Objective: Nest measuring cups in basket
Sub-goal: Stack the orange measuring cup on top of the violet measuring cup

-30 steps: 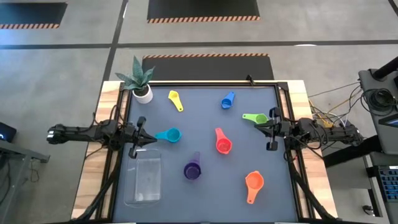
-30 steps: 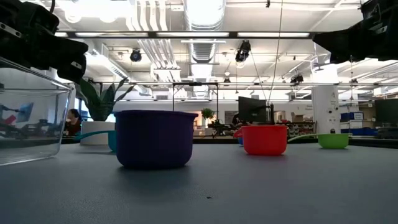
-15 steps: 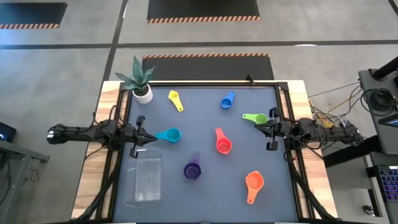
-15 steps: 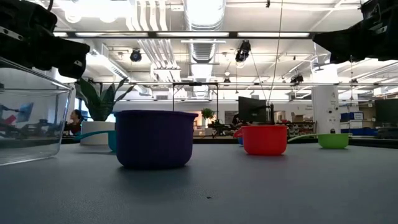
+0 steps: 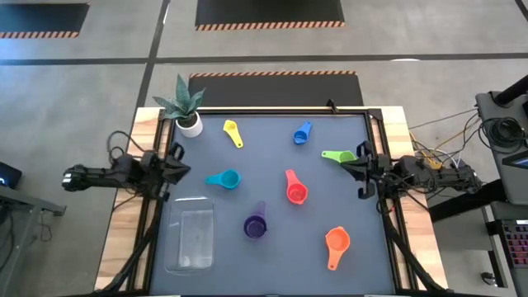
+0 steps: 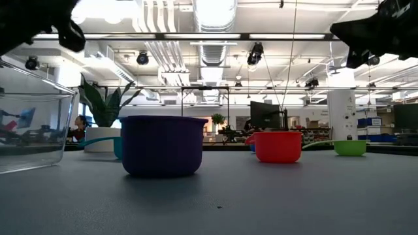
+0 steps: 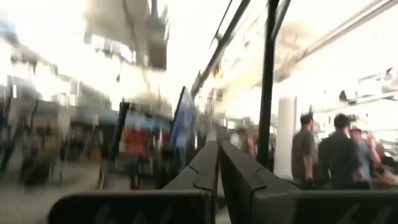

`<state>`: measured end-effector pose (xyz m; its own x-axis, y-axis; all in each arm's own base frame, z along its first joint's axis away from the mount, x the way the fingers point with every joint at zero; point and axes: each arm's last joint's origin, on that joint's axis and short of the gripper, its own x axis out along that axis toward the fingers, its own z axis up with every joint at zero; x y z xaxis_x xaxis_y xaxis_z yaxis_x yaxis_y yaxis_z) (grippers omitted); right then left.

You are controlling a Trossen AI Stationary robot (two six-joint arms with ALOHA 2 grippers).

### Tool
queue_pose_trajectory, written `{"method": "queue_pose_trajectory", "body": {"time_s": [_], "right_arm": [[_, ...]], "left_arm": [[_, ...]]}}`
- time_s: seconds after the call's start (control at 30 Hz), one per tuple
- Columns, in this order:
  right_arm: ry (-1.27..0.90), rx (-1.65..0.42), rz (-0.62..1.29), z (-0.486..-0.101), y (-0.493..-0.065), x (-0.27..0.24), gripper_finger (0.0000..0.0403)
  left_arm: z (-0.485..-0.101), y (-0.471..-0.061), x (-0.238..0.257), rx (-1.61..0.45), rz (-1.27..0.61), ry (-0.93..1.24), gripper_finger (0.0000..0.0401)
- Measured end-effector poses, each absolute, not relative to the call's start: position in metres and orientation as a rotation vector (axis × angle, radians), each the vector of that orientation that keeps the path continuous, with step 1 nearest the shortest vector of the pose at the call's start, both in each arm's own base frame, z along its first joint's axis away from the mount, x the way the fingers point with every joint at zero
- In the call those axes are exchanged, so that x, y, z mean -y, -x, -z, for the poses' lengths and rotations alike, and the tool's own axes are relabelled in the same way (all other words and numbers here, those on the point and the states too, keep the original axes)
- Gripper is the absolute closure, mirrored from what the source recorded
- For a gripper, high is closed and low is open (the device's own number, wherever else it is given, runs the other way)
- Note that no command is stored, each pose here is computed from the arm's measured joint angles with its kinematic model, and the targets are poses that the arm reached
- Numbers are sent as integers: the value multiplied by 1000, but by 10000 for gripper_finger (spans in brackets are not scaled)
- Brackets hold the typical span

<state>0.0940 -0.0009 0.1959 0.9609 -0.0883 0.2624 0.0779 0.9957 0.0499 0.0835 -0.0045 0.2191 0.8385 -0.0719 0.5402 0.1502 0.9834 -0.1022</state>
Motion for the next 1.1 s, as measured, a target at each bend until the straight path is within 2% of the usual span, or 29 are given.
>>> {"method": "queue_pose_trajectory", "body": {"time_s": [0.37,0.47,0.63,1.1], "right_arm": [[-27,330,82,-216,-88,1,394],[10,334,151,-219,-87,3,394],[-115,343,300,-218,-86,7,394],[-127,324,380,-220,-107,9,394]], "left_arm": [[-227,-78,3,665,64,144,401],[-227,-78,1,671,-6,168,401],[-228,-77,-3,690,-120,193,401],[-232,-85,-3,631,-136,163,401]]}}
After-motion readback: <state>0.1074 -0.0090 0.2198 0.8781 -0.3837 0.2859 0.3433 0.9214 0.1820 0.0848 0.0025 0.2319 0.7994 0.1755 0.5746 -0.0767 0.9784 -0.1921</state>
